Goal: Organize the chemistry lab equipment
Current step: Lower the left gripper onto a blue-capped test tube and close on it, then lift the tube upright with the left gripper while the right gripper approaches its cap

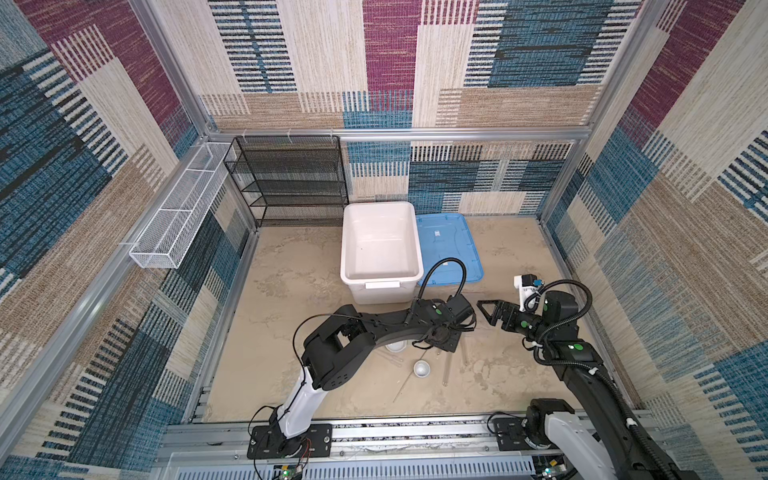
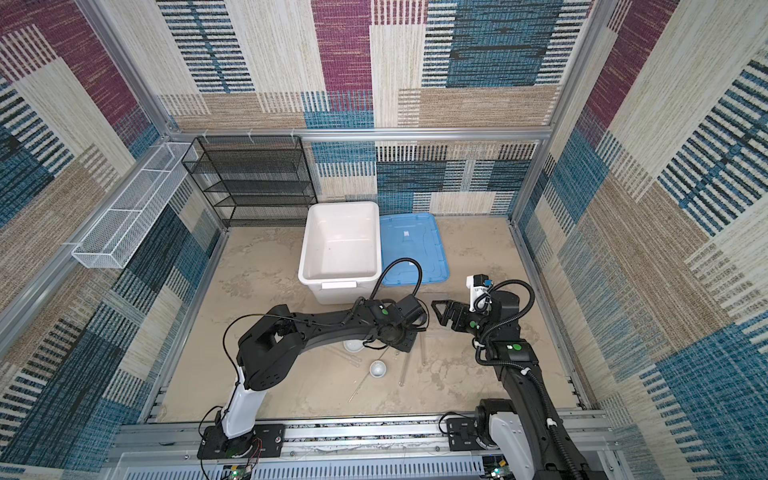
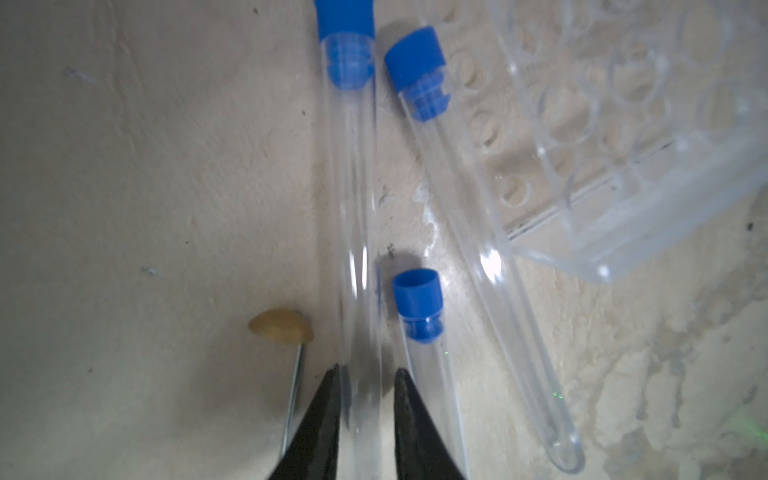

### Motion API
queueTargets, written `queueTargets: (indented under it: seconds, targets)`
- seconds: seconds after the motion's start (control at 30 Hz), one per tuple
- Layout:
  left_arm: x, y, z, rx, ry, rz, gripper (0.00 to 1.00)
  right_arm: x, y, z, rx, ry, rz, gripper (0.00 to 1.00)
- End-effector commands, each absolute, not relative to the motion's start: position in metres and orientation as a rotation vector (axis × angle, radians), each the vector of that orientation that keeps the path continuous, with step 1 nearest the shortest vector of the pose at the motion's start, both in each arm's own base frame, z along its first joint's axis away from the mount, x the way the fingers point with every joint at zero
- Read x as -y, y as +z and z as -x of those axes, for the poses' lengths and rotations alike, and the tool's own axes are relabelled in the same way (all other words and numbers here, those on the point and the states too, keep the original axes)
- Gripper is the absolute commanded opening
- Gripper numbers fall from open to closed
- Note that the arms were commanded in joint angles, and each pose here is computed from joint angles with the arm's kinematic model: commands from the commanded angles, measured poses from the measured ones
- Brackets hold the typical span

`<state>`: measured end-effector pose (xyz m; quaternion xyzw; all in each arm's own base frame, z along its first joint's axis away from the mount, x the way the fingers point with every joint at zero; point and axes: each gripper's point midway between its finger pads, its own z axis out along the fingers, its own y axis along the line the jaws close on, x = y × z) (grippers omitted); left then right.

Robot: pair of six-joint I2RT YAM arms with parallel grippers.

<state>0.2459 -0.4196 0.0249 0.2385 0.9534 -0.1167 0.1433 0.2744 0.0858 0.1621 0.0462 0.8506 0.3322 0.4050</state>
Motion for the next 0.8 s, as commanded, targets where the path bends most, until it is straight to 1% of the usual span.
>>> queueTargets:
  seconds: [0.0, 0.07, 0.13, 0.17, 0.2, 0.43, 0.77]
  targets:
    - [0.412, 0.016, -0.241, -2.796, -0.291, -0.687, 0.24, -0.084, 0.169, -0.278, -2.121, 0.824, -0.116, 0.95]
    - [0.411, 0.016, -0.241, -2.796, -0.284, -0.686, 0.22, -0.084, 0.169, -0.278, -2.120, 0.823, -0.117, 0.95]
    - [0.412, 0.018, -0.242, -2.791, -0.287, -0.685, 0.18, -0.084, 0.169, -0.278, -2.120, 0.822, -0.118, 0.95]
    - [0.412, 0.019, -0.242, -2.789, -0.285, -0.685, 0.12, -0.084, 0.169, -0.278, -2.119, 0.822, -0.118, 0.95]
    - [0.412, 0.020, -0.243, -2.786, -0.288, -0.683, 0.11, -0.084, 0.169, -0.278, -2.119, 0.824, -0.119, 0.95]
    - [0.417, 0.034, -0.245, -2.728, -0.365, -0.680, 0.10, -0.085, 0.172, -0.283, -2.117, 0.834, -0.112, 0.95]
    - [0.431, 0.073, -0.246, -2.545, -0.595, -0.676, 0.09, -0.088, 0.171, -0.289, -2.124, 0.858, -0.112, 0.95]
